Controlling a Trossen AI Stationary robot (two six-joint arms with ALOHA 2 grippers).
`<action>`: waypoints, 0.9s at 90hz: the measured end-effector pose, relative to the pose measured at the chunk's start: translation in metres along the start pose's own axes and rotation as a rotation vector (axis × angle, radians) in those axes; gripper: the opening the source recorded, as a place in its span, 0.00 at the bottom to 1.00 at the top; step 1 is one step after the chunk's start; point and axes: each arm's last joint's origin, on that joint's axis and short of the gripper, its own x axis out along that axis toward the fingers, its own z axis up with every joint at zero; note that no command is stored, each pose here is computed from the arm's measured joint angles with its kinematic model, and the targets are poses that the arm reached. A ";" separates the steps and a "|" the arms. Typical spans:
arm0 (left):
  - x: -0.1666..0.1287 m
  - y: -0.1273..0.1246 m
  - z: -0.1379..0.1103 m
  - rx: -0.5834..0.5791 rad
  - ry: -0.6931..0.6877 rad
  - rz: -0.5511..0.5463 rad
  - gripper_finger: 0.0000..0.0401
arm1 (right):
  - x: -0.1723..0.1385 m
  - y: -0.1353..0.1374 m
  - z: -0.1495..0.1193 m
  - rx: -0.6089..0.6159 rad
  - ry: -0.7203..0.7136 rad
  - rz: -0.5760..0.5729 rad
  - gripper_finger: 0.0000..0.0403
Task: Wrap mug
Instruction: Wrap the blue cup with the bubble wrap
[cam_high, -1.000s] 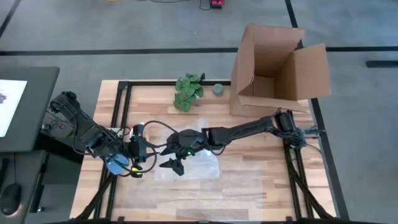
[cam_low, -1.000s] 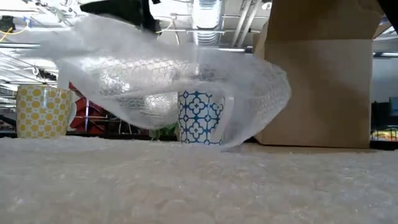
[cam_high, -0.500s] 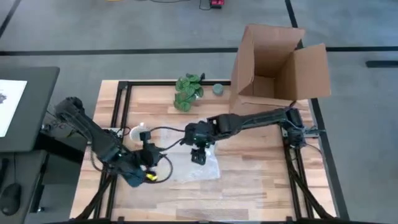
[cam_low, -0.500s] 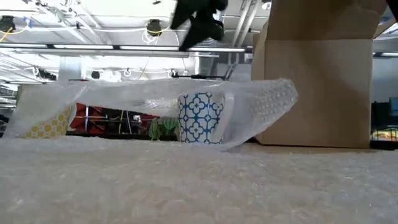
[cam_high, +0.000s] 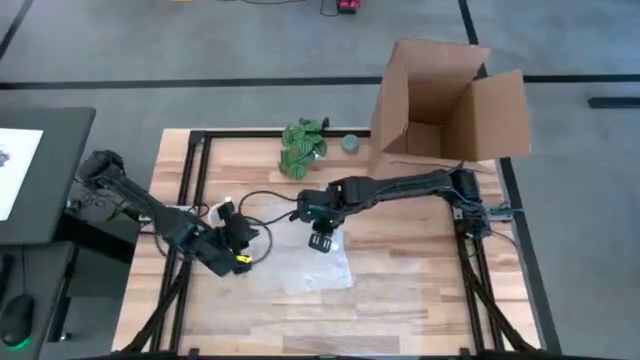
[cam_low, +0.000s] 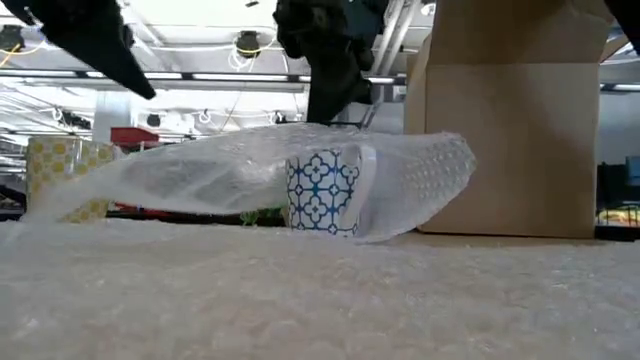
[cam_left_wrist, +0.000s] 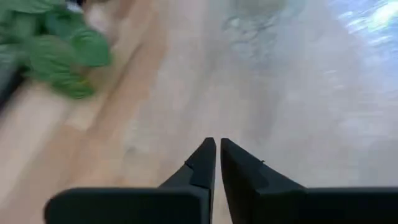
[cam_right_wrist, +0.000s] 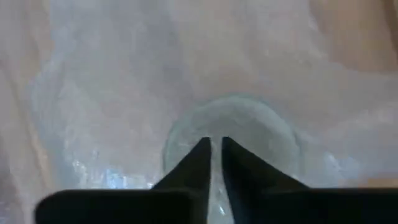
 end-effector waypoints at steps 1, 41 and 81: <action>0.000 0.001 -0.001 -0.008 -0.009 -0.011 0.02 | 0.002 0.000 -0.001 0.000 0.009 -0.003 0.01; -0.001 0.012 -0.013 -0.011 -0.135 -0.128 0.00 | 0.050 -0.009 -0.004 0.021 0.128 -0.049 0.00; -0.002 0.010 -0.009 -0.005 -0.170 -0.140 0.00 | 0.017 -0.002 0.013 0.022 0.101 -0.042 0.00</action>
